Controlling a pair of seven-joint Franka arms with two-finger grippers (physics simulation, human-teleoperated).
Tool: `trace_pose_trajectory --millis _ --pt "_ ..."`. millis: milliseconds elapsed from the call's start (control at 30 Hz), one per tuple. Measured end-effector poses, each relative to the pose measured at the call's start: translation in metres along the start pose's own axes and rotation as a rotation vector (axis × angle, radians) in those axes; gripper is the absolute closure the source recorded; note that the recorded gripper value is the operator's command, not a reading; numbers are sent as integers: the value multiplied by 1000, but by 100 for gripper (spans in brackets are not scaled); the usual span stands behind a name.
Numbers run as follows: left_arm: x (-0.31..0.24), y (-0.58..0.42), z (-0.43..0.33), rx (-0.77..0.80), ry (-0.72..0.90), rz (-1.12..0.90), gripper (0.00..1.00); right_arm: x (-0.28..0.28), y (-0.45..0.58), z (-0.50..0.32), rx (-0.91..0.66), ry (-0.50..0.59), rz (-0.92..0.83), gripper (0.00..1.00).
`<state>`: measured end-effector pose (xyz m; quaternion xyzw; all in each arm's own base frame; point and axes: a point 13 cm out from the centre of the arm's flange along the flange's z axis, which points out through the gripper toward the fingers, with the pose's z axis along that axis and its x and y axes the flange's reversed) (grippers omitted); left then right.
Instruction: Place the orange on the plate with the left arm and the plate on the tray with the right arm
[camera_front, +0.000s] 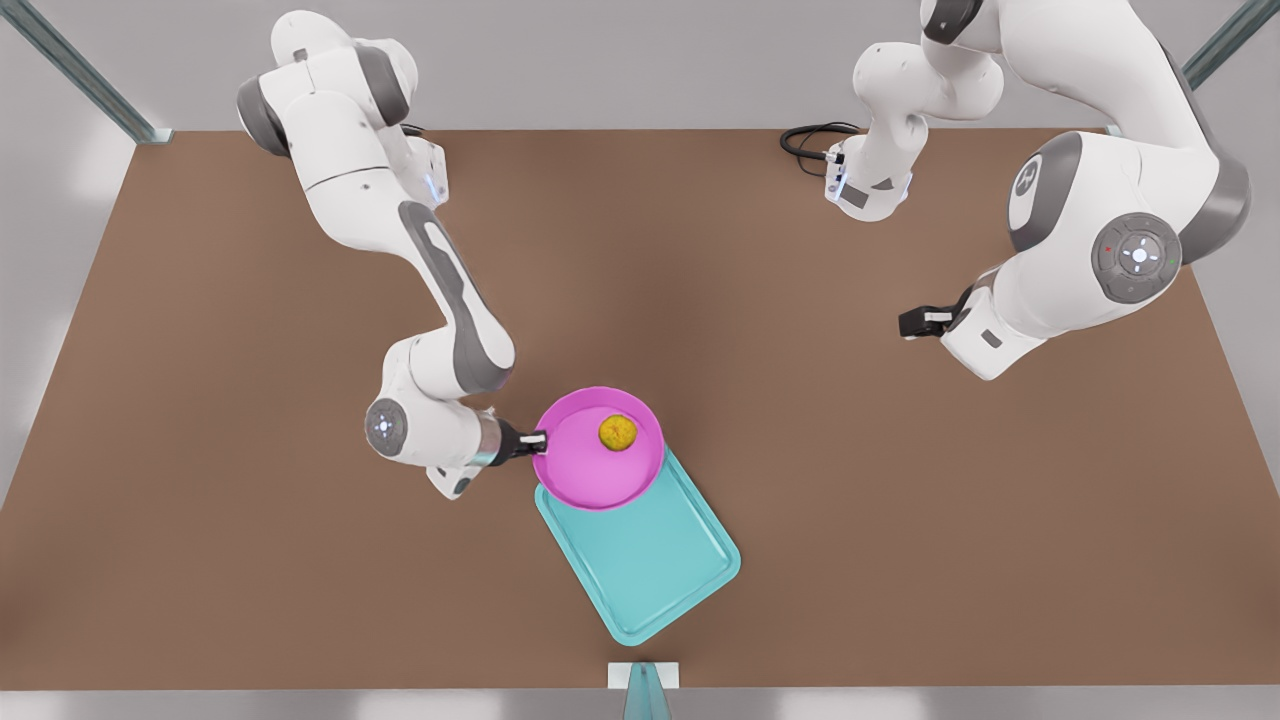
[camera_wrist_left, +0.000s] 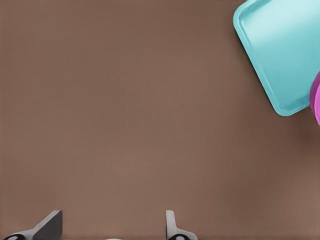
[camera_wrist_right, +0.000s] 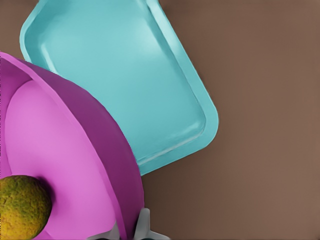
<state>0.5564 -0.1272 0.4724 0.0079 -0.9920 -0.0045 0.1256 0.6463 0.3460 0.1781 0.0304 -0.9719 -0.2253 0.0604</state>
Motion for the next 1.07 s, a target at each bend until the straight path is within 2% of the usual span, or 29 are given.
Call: trace_pose_trajectory --millis 167,400,433,700,767,833,900,967,1067 --pt "0 1 -1 0 -1 2 0 -66 -16 30 -41 -69 33 79" --pt "-1 2 0 0 -1 2 0 -75 12 66 -72 -110 36 79" --pt "-2 3 0 0 -1 2 0 -76 15 68 -75 -116 36 0" --pt "-3 3 0 1 -4 4 0 -89 16 49 -71 -180 49 0" --pt "-2 3 0 1 -5 5 0 -100 -37 -37 2 -207 54 0" --pt "-2 2 0 1 -5 6 0 -86 -133 -153 184 -203 49 0" --pt "-2 2 0 1 -6 7 0 -28 -185 -302 374 -241 34 0" --pt "-2 2 0 1 -6 6 0 43 -183 -419 493 -287 16 0" --pt "-2 2 0 1 -6 7 0 126 -180 -482 572 -252 16 0"
